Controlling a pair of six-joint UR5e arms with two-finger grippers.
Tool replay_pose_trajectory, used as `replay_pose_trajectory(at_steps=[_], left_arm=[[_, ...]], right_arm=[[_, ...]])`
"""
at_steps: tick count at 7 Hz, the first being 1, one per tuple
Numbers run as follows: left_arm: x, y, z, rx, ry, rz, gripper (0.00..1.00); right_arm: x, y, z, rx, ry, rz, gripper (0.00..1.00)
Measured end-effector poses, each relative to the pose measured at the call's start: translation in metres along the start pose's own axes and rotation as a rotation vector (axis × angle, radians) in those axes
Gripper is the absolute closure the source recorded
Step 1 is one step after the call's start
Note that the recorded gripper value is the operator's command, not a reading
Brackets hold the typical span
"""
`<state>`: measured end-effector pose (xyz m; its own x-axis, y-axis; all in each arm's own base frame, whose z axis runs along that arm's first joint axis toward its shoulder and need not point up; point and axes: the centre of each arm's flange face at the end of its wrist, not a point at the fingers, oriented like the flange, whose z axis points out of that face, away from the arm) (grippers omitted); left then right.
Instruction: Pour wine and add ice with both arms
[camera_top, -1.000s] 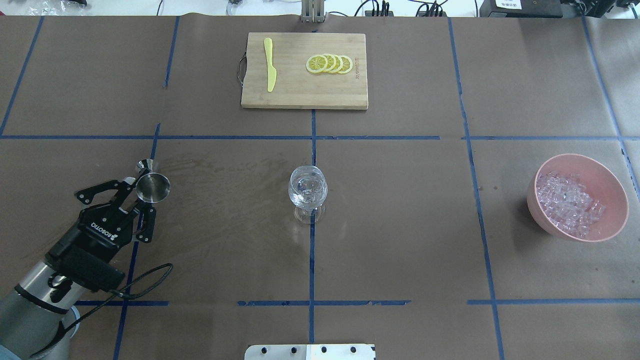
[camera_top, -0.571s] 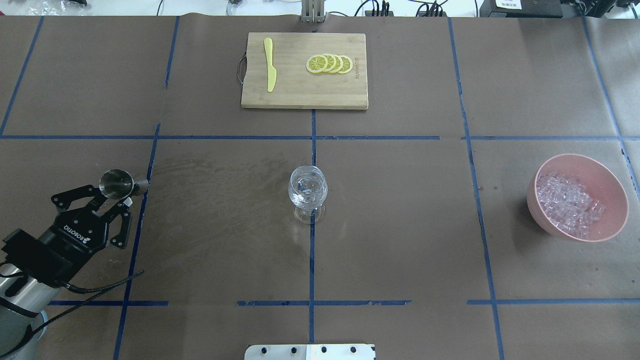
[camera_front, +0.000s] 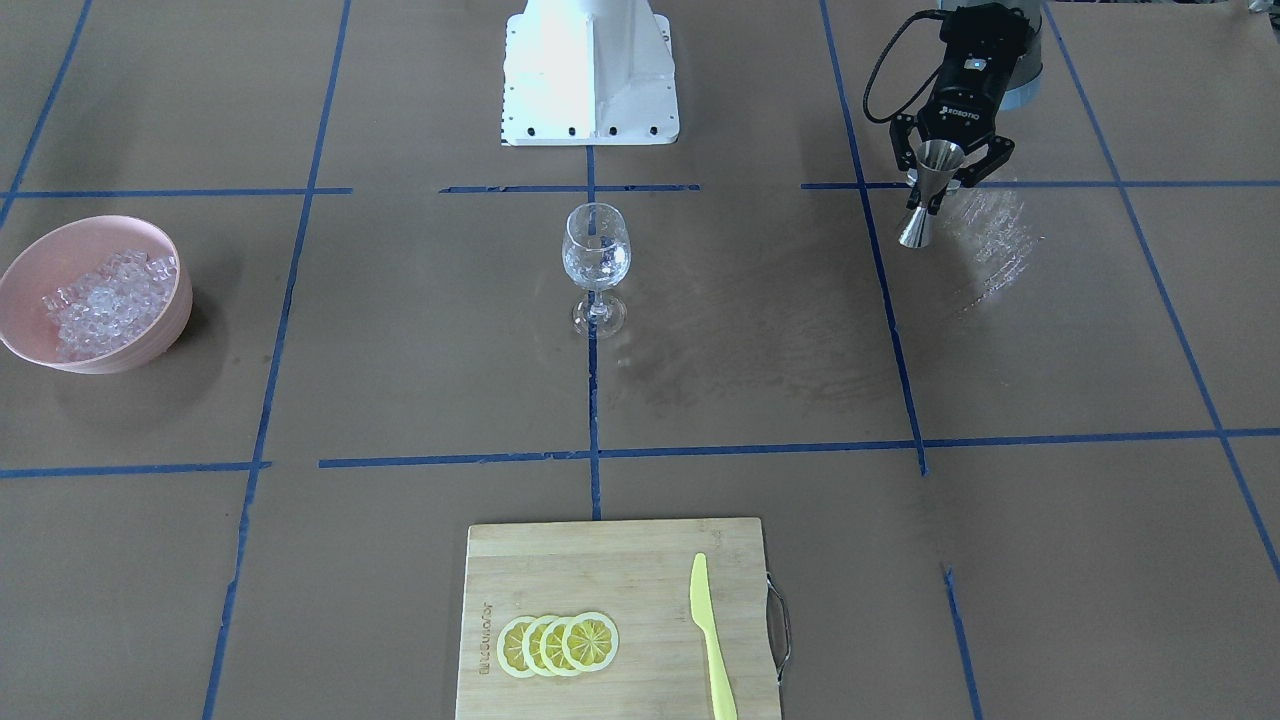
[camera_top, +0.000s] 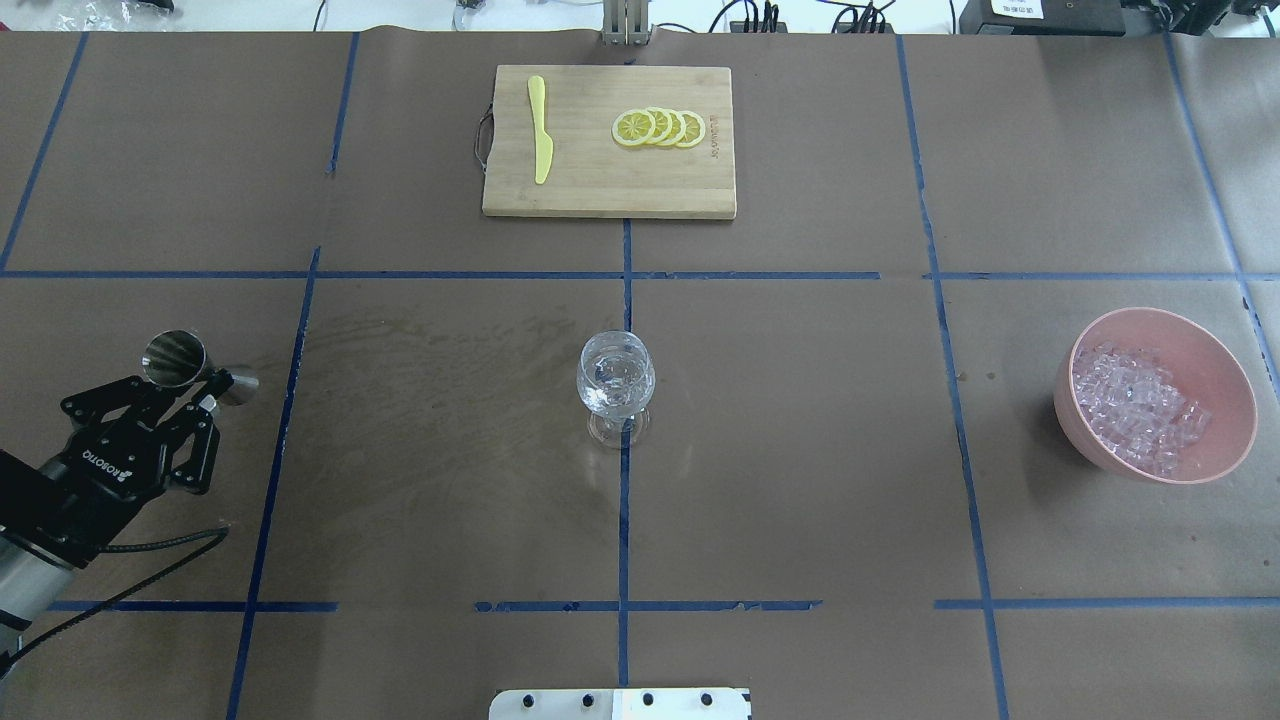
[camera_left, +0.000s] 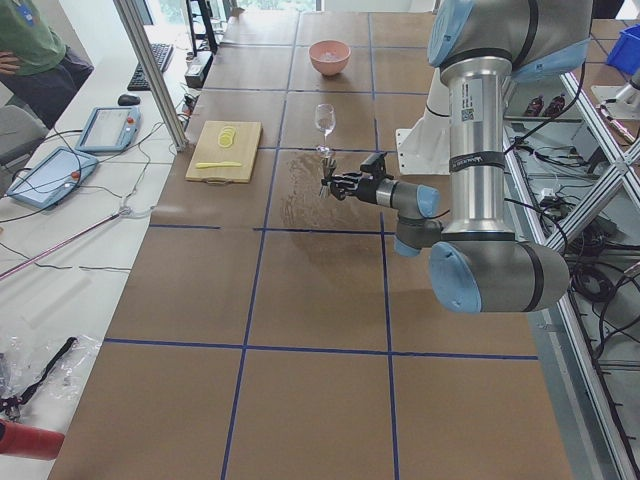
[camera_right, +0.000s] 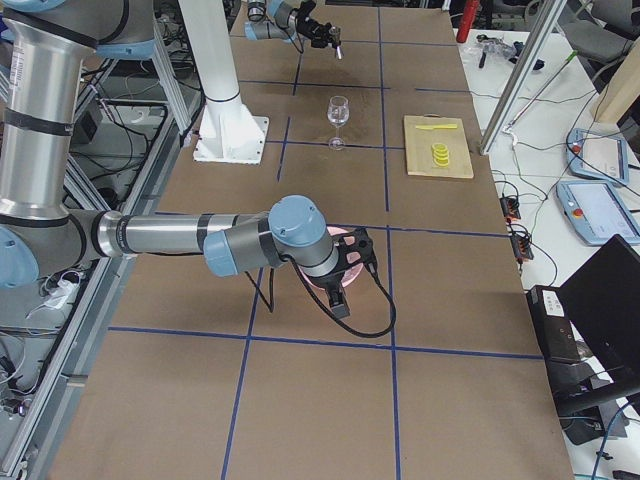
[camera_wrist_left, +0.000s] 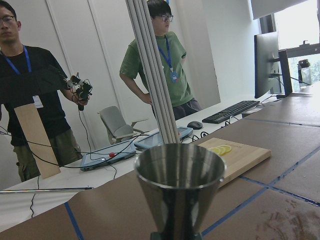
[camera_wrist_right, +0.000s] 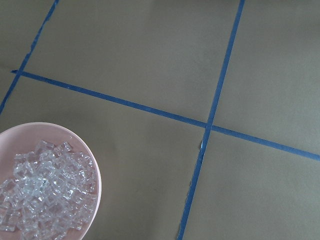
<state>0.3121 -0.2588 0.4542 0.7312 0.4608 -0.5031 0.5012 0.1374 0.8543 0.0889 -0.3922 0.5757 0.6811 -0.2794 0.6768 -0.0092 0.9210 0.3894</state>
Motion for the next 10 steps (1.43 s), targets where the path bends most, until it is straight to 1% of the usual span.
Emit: replay_pose_trajectory(at_steps=[1,3,4,5,6,7,8,9,10], left_arm=[[-0.003,0.002,0.007,-0.026,-0.031,-0.033,1.0],[-0.014,0.003,0.02,-0.059,-0.08,-0.096,1.0],[-0.02,0.004,0.028,-0.083,-0.094,-0.16,1.0],[-0.028,0.013,0.037,-0.121,-0.098,-0.243,1.0],[-0.033,0.03,0.048,-0.15,-0.107,-0.303,1.0],[-0.034,0.047,0.058,-0.165,-0.117,-0.331,1.0],[-0.036,0.06,0.064,-0.174,-0.129,-0.334,1.0],[-0.04,0.071,0.065,-0.173,-0.149,-0.321,1.0],[-0.045,0.079,0.067,-0.156,-0.184,-0.301,1.0]], right_arm=[[0.0,0.0,0.0,0.001,0.0,-0.001,0.0],[-0.001,-0.001,-0.001,0.002,0.0,-0.003,0.0],[-0.001,-0.001,-0.001,0.003,0.0,-0.003,0.0],[-0.001,-0.001,-0.001,0.003,0.0,-0.003,0.0],[-0.002,-0.001,-0.001,0.003,0.0,-0.004,0.0],[-0.002,-0.001,-0.002,0.004,0.0,-0.004,0.0],[-0.002,-0.001,-0.002,0.004,0.0,-0.005,0.0],[-0.002,-0.001,-0.002,0.005,0.0,-0.005,0.0],[-0.002,-0.002,-0.002,0.005,0.0,-0.005,0.0]])
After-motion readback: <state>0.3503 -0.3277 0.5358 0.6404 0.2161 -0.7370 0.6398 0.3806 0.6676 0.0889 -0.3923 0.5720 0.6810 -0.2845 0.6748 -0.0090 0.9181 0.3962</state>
